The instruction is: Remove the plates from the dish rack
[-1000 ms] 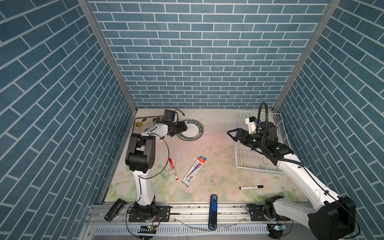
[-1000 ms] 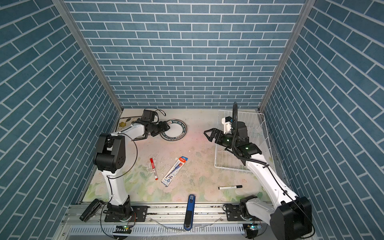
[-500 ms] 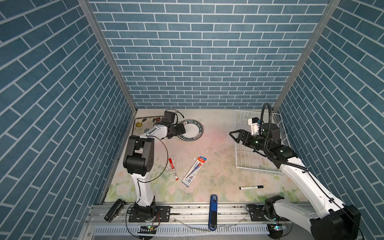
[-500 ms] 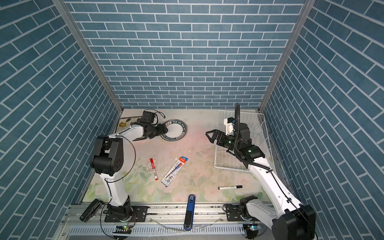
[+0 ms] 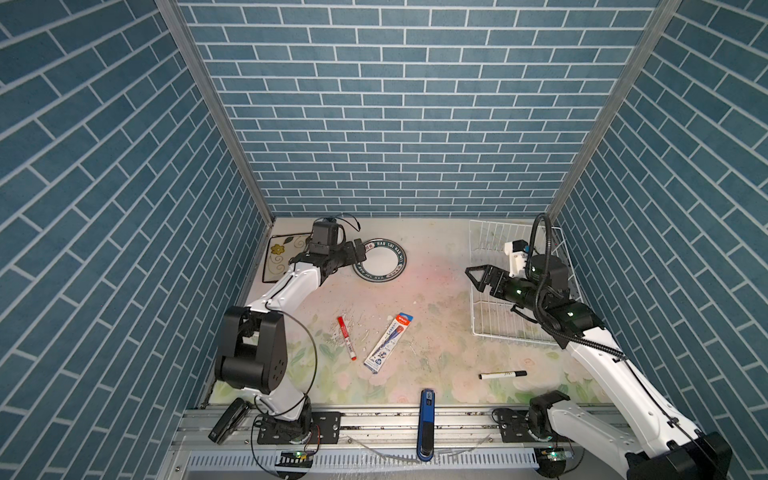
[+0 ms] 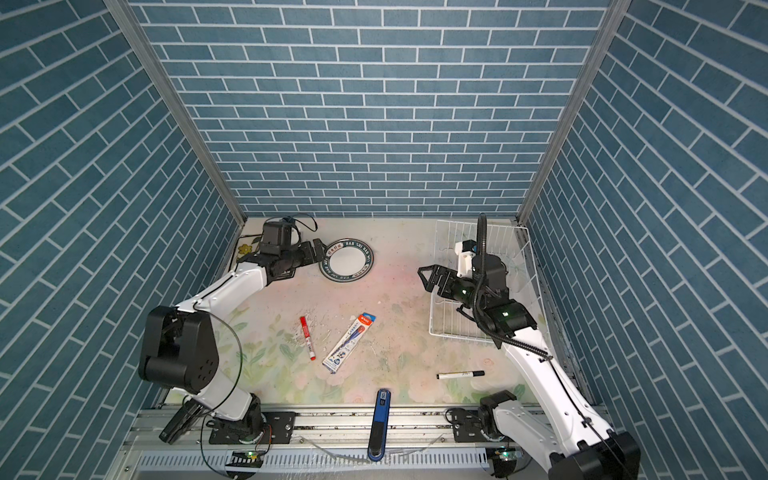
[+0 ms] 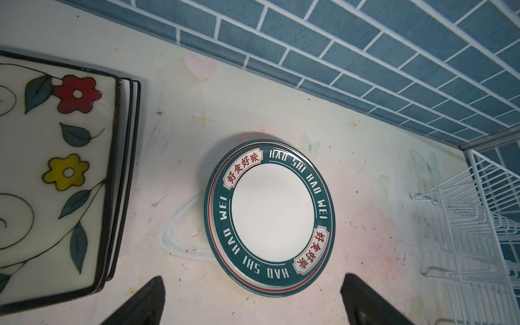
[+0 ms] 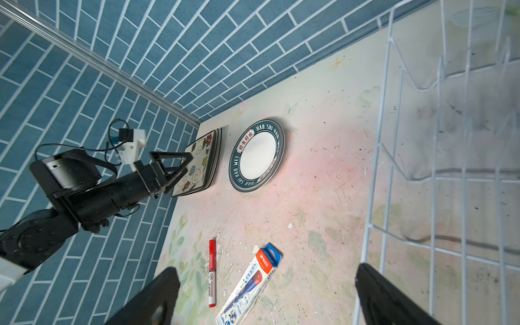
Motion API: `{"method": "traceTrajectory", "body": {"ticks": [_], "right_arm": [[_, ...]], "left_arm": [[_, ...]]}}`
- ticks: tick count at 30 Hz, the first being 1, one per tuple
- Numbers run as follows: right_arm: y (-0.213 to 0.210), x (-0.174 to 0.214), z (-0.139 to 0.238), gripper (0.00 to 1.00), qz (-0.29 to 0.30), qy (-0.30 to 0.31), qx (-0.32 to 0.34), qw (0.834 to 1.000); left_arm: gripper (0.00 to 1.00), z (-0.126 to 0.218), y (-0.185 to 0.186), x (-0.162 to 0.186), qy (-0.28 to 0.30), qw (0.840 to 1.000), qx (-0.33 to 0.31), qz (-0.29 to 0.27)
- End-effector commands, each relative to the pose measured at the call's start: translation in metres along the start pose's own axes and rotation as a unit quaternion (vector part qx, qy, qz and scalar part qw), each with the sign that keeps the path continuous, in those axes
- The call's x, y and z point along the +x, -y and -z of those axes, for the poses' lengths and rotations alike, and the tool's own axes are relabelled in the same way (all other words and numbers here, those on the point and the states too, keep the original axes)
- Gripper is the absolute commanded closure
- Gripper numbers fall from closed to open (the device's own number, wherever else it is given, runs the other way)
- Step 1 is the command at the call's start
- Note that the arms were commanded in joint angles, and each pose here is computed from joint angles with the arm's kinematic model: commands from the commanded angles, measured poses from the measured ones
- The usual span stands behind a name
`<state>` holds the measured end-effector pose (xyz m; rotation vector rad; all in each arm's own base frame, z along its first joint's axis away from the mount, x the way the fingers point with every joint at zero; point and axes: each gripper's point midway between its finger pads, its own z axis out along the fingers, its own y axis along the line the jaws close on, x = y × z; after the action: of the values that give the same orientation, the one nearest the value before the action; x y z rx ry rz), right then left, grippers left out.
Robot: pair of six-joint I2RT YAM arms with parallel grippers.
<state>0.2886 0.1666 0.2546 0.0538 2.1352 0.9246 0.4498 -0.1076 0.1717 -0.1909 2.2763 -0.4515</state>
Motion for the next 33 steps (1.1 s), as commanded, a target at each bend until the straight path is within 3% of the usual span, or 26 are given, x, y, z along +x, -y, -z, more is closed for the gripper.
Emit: {"method": "traceTrajectory", "body": {"ticks": [1, 7, 13, 19, 26, 33], "right_arm": [[0.018, -0.005, 0.005, 0.01, 0.022, 0.046, 0.033, 0.998], [0.030, -0.012, 0.016, 0.01, 0.044, 0.120, 0.044, 0.991], [0.066, -0.022, 0.035, 0.01, 0.117, 0.175, 0.150, 0.966], [0.104, -0.027, 0.042, 0.01, 0.209, 0.181, 0.264, 0.924], [0.146, -0.034, 0.037, 0.01, 0.292, 0.198, 0.363, 0.862], [0.186, -0.033, 0.014, 0.01, 0.280, 0.210, 0.369, 0.861]], "left_arm": [[0.00, 0.023, 0.002, -0.021, 0.066, 0.998, 0.001, -0.021], [0.00, 0.056, 0.003, -0.029, 0.150, 0.987, 0.012, -0.049], [0.00, 0.068, -0.013, -0.023, 0.197, 0.978, -0.013, -0.063], [0.00, 0.071, -0.017, -0.012, 0.226, 0.969, -0.011, -0.100], [0.00, 0.076, -0.027, -0.001, 0.268, 0.953, -0.023, -0.137], [0.00, 0.091, -0.044, 0.003, 0.316, 0.932, -0.066, -0.163]]}}
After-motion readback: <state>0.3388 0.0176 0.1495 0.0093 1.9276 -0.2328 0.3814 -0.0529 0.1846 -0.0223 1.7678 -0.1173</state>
